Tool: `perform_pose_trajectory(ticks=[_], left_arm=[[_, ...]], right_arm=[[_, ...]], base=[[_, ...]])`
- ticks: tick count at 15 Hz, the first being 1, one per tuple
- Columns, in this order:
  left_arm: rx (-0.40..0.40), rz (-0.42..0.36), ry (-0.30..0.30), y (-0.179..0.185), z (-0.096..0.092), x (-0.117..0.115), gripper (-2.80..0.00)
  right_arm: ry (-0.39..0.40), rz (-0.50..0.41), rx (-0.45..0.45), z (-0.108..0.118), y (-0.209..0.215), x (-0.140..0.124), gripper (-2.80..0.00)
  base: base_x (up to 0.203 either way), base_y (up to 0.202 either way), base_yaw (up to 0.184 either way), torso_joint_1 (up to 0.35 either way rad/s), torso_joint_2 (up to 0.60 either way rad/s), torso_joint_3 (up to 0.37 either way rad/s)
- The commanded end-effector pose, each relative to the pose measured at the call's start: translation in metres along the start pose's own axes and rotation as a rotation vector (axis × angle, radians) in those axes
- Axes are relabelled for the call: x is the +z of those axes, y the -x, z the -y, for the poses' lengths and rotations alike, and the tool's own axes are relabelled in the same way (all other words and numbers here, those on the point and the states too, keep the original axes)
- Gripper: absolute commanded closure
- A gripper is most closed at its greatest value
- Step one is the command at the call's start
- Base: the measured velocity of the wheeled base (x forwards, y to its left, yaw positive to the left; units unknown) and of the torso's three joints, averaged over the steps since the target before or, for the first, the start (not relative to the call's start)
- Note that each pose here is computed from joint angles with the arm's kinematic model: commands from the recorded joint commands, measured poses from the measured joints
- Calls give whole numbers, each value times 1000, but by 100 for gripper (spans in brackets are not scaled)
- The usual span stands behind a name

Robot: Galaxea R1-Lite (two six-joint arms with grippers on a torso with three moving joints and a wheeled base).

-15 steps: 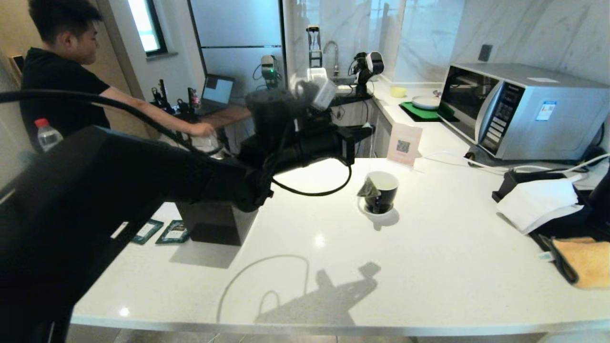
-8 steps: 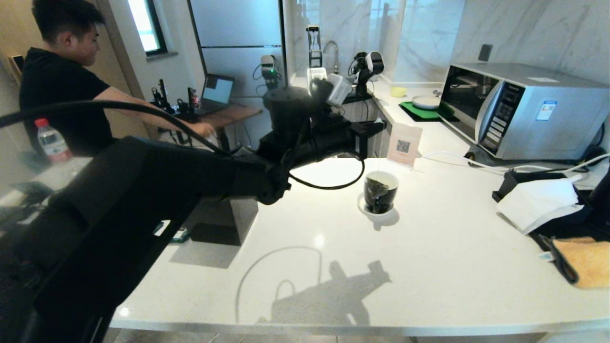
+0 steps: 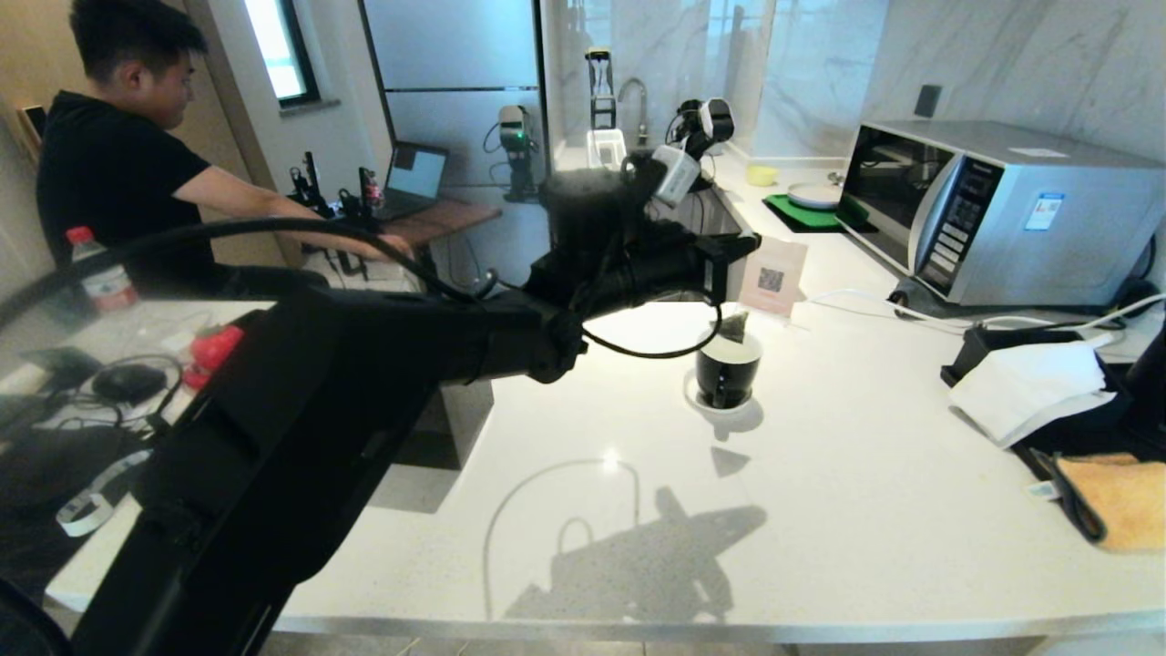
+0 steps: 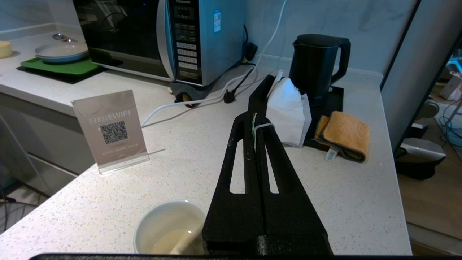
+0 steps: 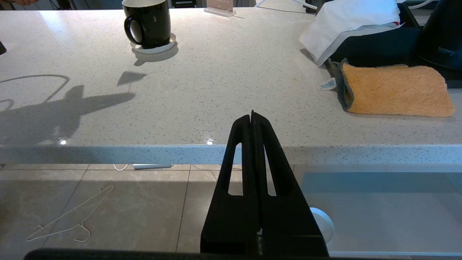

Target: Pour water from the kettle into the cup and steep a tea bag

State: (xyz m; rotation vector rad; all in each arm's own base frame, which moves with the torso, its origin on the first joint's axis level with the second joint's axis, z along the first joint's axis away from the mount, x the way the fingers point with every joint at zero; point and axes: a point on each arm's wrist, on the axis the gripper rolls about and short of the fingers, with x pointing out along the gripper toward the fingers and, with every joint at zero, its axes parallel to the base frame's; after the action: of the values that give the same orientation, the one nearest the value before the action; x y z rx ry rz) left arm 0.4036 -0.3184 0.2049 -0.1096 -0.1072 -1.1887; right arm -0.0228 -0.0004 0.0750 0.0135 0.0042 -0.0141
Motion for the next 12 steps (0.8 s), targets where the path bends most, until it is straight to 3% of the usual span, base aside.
perform_pose_trajectory(ticks=[1, 12], left_arm=[[-6, -7, 5, -4, -1, -11, 0], [1, -35, 1, -8, -8, -35, 0]], right_arm=[[0, -2, 0, 0, 0, 0, 0], [0, 0, 0, 0, 0, 0, 0]], base=[[0, 0, 0, 0, 0, 0], [0, 0, 0, 0, 0, 0]])
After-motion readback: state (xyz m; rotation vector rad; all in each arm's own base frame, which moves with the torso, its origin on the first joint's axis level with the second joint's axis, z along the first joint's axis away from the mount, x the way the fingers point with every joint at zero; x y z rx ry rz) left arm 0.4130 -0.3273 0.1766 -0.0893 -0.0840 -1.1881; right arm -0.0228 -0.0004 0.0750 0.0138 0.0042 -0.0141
